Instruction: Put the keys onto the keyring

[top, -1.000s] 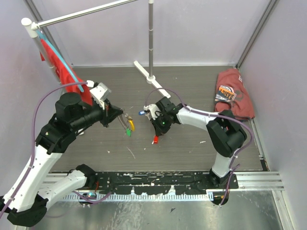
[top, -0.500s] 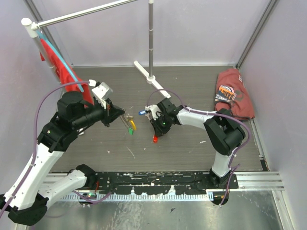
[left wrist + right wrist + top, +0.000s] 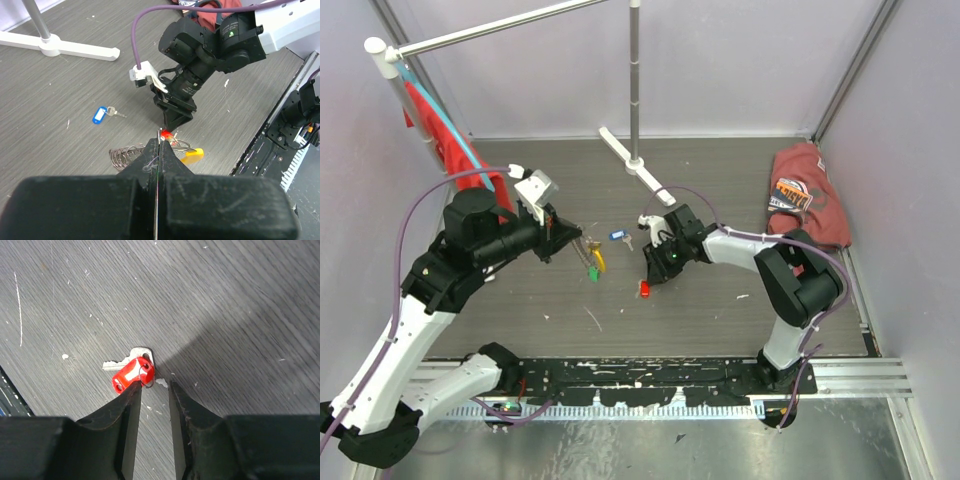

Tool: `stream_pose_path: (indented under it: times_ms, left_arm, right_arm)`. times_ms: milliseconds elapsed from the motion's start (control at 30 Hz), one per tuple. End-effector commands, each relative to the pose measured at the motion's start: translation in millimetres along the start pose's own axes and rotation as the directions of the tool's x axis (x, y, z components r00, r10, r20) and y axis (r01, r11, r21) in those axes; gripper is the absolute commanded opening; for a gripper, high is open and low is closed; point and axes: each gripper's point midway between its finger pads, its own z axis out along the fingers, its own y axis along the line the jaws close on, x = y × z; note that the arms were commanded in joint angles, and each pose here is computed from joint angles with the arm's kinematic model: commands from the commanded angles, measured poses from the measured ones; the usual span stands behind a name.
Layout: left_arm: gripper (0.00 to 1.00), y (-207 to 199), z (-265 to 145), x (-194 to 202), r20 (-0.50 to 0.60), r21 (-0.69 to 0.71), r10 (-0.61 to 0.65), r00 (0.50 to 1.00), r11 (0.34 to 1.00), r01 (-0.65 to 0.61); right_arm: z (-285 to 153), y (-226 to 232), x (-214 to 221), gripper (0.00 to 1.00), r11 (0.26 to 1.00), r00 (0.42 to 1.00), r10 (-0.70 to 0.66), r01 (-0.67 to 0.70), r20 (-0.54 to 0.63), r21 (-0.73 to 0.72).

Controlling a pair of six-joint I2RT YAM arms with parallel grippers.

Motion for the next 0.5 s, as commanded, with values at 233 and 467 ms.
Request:
stream_pose_path:
  times_ms: [233,467]
  left_arm:
    - [0.0,-6.1,-5.7,-29.2,0.092,0.023,0.032,0.995,0.999,-0.034]
    - [0.0,-7.5,-4.4,-30.2,0.093,0.034,0.029,0.995,0.999,-0.032]
  right_arm:
    - [-20.9,7.8,-27.0,0.39,0.997,0.971,0.072,-0.063,0.227,-0.046]
    - [-27.2,7.4,-33.4,0.44,0.981,0.907,0.192,-0.186,0.374,-0.054]
